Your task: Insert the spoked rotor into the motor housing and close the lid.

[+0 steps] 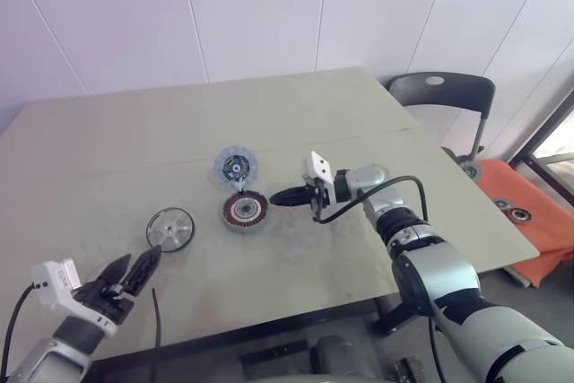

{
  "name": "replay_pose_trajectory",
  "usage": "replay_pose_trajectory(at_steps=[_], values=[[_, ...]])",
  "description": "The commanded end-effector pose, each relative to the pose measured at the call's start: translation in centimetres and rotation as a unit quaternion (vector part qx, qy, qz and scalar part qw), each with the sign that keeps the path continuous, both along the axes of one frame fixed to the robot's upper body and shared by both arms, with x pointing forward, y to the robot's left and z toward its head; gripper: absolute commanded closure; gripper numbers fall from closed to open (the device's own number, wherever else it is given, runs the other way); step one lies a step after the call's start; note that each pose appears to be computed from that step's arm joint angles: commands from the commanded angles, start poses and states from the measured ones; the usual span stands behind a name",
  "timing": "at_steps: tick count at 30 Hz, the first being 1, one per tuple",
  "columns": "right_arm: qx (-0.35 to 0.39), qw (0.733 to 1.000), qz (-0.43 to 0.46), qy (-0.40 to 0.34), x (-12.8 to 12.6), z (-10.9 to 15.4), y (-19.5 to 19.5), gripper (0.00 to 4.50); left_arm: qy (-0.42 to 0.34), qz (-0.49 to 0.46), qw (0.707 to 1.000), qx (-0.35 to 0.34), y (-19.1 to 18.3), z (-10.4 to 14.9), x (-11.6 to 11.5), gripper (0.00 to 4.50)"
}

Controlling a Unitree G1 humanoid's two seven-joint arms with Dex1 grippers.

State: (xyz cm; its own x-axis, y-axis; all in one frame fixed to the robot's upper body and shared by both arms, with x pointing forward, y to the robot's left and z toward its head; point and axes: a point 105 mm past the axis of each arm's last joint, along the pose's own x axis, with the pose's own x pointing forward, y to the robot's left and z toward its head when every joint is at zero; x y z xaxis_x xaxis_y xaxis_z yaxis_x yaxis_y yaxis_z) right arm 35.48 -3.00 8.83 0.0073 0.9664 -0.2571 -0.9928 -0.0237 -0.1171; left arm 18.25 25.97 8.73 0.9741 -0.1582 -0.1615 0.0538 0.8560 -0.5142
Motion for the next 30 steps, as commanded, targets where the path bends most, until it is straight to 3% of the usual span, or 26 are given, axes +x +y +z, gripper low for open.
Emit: replay_pose_trajectory(at_steps=[1,11,22,30], values=[[0.007,1.000,0.002,-0.019,0.3,0.9,0.4,4.49,0.002,0.008,1.000,-0.006,0.0,0.4,0.6,0.00],[0.002,1.000,-0.010,-0.022,0.5,0.7,0.0,4.49,0.073,0.031,0.995,-0.064,-0.8,-1.3,1.4,0.00],[0.000,1.000,-0.012,-0.022,0.5,0.6,-0.1,4.49,0.083,0.028,0.995,-0.051,-3.0,0.6,3.0,0.00],[-0.002,1.000,-0.017,-0.023,0.6,0.6,-0.4,4.49,0.078,0.024,0.995,-0.053,-3.9,2.1,2.5,0.00]])
